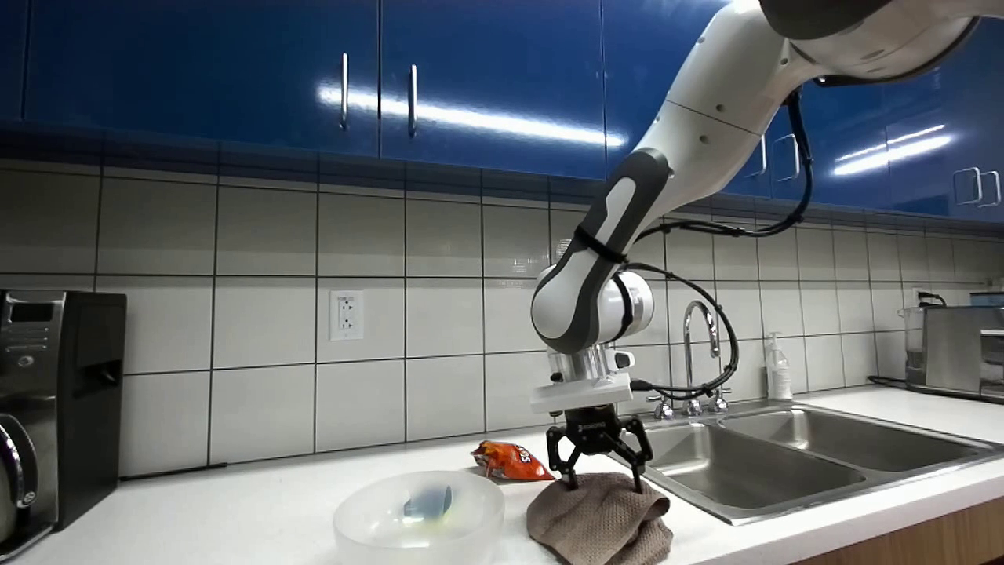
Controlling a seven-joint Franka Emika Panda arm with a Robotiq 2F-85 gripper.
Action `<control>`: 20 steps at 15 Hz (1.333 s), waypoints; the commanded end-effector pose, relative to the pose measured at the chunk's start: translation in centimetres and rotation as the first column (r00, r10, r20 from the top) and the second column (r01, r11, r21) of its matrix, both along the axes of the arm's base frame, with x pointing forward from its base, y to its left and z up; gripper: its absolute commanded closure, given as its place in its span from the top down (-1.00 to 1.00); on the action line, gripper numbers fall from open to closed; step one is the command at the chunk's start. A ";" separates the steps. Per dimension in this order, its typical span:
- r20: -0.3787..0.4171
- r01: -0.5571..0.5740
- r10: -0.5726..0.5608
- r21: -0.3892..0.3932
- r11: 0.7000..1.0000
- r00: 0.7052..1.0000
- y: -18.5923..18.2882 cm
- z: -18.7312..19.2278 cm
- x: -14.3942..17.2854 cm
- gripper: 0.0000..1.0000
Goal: Put the brown towel in the bowl
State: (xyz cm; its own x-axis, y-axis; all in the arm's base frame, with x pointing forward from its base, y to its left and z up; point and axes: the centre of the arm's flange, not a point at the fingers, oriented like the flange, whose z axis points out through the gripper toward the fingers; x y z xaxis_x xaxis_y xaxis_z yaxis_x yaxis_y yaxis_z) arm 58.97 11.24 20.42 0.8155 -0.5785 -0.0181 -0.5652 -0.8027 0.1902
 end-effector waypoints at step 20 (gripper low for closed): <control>-0.056 -0.008 0.008 -0.007 1.000 0.998 0.6 0.5 -4.2 1.00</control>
State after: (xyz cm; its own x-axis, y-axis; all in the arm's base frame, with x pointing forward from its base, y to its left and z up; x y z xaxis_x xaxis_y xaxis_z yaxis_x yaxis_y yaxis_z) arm 56.01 11.91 20.18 0.8230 -0.5655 -0.0535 -0.5434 -0.8112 0.2160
